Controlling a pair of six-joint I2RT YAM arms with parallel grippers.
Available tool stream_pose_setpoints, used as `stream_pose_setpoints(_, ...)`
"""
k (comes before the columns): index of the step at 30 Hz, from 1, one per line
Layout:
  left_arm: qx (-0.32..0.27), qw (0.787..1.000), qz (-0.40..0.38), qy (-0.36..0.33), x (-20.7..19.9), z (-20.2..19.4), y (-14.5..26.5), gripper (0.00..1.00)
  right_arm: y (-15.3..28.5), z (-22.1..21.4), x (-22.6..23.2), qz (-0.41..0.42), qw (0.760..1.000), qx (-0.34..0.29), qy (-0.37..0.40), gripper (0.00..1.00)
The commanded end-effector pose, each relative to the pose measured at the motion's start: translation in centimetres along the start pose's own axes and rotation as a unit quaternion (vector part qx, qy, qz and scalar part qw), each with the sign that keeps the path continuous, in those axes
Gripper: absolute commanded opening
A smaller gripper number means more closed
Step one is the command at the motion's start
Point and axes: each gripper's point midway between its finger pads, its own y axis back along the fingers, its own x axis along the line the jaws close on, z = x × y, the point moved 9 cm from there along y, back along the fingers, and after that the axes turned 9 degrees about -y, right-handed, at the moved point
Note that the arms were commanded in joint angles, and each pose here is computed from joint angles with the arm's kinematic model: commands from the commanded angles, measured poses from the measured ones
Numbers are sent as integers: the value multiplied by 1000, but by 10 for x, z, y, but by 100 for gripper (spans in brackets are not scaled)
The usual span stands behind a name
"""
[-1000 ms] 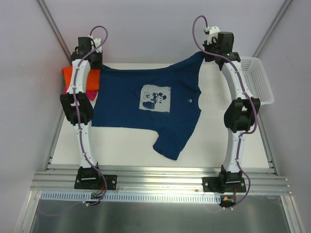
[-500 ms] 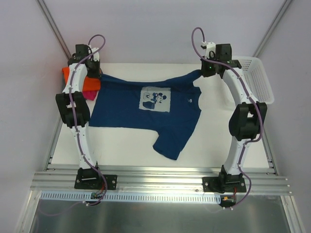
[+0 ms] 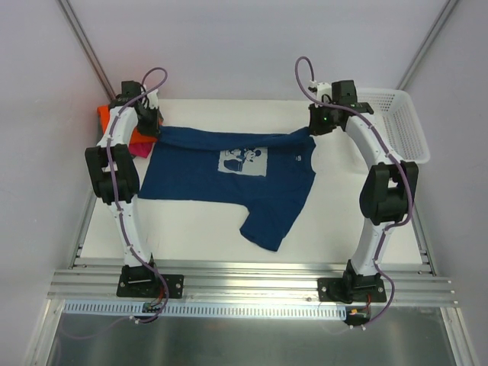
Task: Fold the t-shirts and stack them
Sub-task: Fold the flattened tshirt in 1/3 of the way
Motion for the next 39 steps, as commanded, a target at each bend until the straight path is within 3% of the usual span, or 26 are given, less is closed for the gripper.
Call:
stream_pose_setpoints(1, -5, 1000, -12, 5, -6, -5, 21, 0, 25, 2, 16, 24, 1000, -10, -1, 1)
stream_pose_setpoints(19, 41, 997, 33, 50, 4, -23, -1, 0, 14, -41, 31, 56, 997, 56, -15, 1)
stream_pose_setpoints(21, 43, 997, 36, 55, 6, -24, -3, 9, 13, -46, 31, 55, 996, 64, -18, 1)
stream_pose_setpoints(24, 47, 997, 37, 58, 7, -26, -5, 40, 12, -54, 30, 55, 995, 76, -19, 2)
stream_pose_setpoints(25, 48, 996, 38, 57, 7, -26, -5, 56, 13, -55, 30, 54, 996, 76, -17, 8)
stream_pose_setpoints(26, 52, 996, 42, 58, 7, -28, -5, 65, 13, -57, 30, 53, 995, 77, -16, 17)
stream_pose_setpoints(28, 52, 995, 52, 63, 8, -27, -3, 94, 15, -56, 30, 49, 996, 75, -14, 47)
stream_pose_setpoints(29, 51, 995, 53, 63, 9, -27, -2, 99, 16, -54, 30, 49, 996, 72, -13, 59)
stream_pose_setpoints(31, 44, 995, 56, 67, 8, -22, 5, 99, 19, -49, 31, 49, 997, 64, -14, 74)
stream_pose_setpoints(34, 23, 996, 44, 77, 2, -15, 20, 99, 23, -40, 36, 51, 997, 51, -19, 87)
stream_pose_setpoints(39, 39, 994, -14, 100, -26, -29, 30, 99, 3, -44, 49, 85, 993, 66, -53, 85)
